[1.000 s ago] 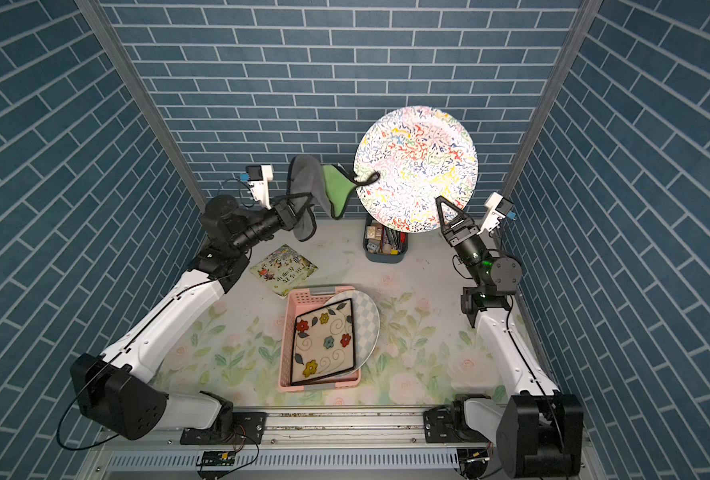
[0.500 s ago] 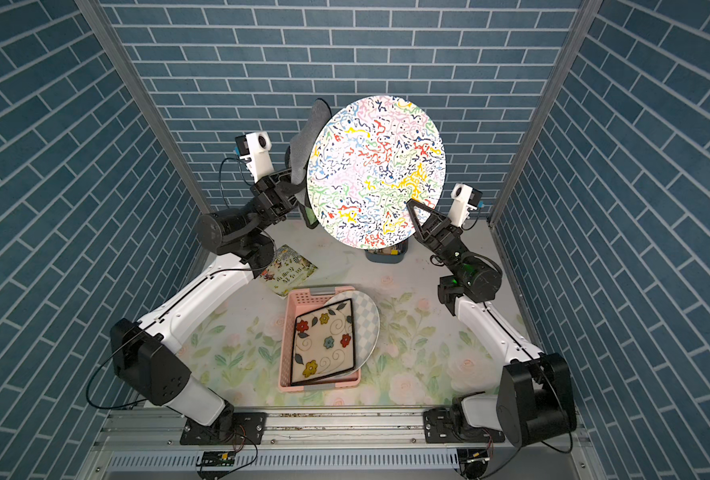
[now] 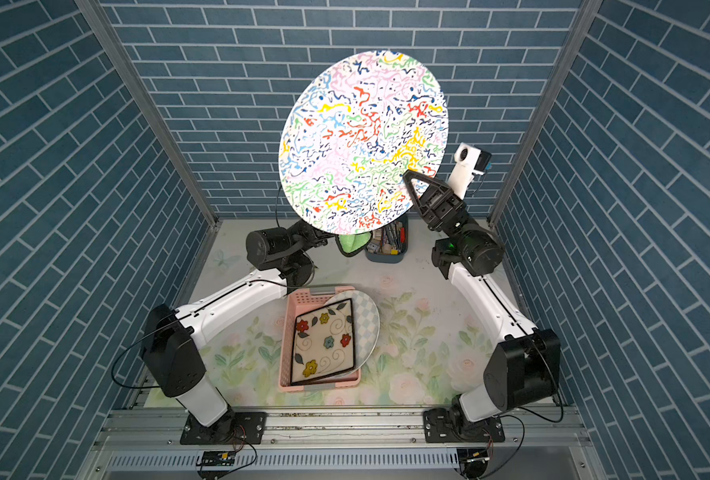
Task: Wipe the wet plate dry
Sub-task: Wipe the plate with towel.
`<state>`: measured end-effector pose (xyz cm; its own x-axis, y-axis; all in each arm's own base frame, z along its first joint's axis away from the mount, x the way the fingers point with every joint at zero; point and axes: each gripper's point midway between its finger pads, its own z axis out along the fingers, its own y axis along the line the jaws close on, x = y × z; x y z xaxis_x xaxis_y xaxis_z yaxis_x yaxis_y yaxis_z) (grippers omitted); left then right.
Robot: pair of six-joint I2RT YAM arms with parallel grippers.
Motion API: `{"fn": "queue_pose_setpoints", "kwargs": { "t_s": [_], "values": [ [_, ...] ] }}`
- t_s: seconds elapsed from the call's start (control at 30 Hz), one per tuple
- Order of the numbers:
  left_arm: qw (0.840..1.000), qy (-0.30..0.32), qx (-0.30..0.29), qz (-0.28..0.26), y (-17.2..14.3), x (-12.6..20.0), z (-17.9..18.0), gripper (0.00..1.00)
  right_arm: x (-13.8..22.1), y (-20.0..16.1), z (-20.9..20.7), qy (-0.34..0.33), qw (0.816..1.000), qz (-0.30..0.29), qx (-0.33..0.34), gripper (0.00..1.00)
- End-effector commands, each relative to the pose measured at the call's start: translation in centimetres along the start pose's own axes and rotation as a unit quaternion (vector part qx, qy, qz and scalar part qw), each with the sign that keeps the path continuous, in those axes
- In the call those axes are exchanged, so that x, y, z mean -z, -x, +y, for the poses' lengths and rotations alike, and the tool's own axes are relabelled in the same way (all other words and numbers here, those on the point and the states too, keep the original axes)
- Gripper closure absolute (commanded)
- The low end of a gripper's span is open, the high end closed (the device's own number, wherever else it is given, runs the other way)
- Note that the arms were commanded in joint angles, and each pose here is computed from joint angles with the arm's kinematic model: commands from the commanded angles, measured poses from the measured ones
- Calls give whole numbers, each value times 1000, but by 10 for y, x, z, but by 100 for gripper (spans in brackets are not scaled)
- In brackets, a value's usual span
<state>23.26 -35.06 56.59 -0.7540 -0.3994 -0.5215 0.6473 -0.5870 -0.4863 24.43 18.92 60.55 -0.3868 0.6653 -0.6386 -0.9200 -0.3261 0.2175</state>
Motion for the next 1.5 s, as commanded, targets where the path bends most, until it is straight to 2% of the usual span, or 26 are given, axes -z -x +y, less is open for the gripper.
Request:
{"fn": "queue_pose_setpoints", "kwargs": {
  "t_s": [0.0, 0.17, 0.27, 0.37, 0.47, 0.6, 0.7, 0.77, 0.87, 0.93, 1.03, 1.1, 1.2, 1.33, 1.47],
  "values": [
    [994, -69, -77, 31, 2, -9, -71, 100, 14, 24, -27, -60, 997, -41, 12, 100],
    [986, -82, -142, 6, 51, -22, -107, 100, 36, -28, -29, -85, 996, -7, -19, 100],
    [984, -81, -157, -2, 66, -32, -108, 100, 30, -65, -22, -81, 996, 21, -35, 100],
    [986, -90, -143, -11, 70, -34, -98, 100, 18, -87, -20, -67, 996, 34, -52, 100],
    [989, -89, -116, -4, 55, -35, -80, 100, 9, -81, -28, -61, 996, 28, -50, 100],
    [993, -68, -88, 25, 27, -29, -62, 100, 6, -37, -39, -77, 997, -4, -14, 100],
    [994, -49, -102, 10, 36, -14, -69, 100, 24, -12, -44, -102, 994, -33, 1, 100],
    [990, -50, -131, -6, 51, -7, -89, 100, 30, -22, -46, -108, 994, -26, -7, 100],
    [985, -54, -161, -13, 62, -9, -104, 100, 23, -66, -47, -91, 995, 3, -46, 100],
    [986, -52, -158, -9, 63, -16, -95, 100, 11, -92, -43, -67, 995, 18, -71, 100],
    [989, -59, -134, 3, 51, -27, -78, 100, -4, -103, -43, -40, 995, 24, -89, 100],
    [992, -61, -110, 16, 35, -33, -63, 100, -11, -97, -49, -34, 995, 16, -93, 100],
    [995, -57, -71, 36, 5, -35, -43, 100, -20, -66, -63, -30, 996, -13, -83, 100],
    [998, -17, -53, 22, -13, -4, -29, 100, -7, -14, -74, -42, 995, -76, -58, 100],
    [994, 62, -88, -3, -11, 33, -27, 100, 22, 19, -83, -86, 989, -116, -26, 100]
  ]
}}
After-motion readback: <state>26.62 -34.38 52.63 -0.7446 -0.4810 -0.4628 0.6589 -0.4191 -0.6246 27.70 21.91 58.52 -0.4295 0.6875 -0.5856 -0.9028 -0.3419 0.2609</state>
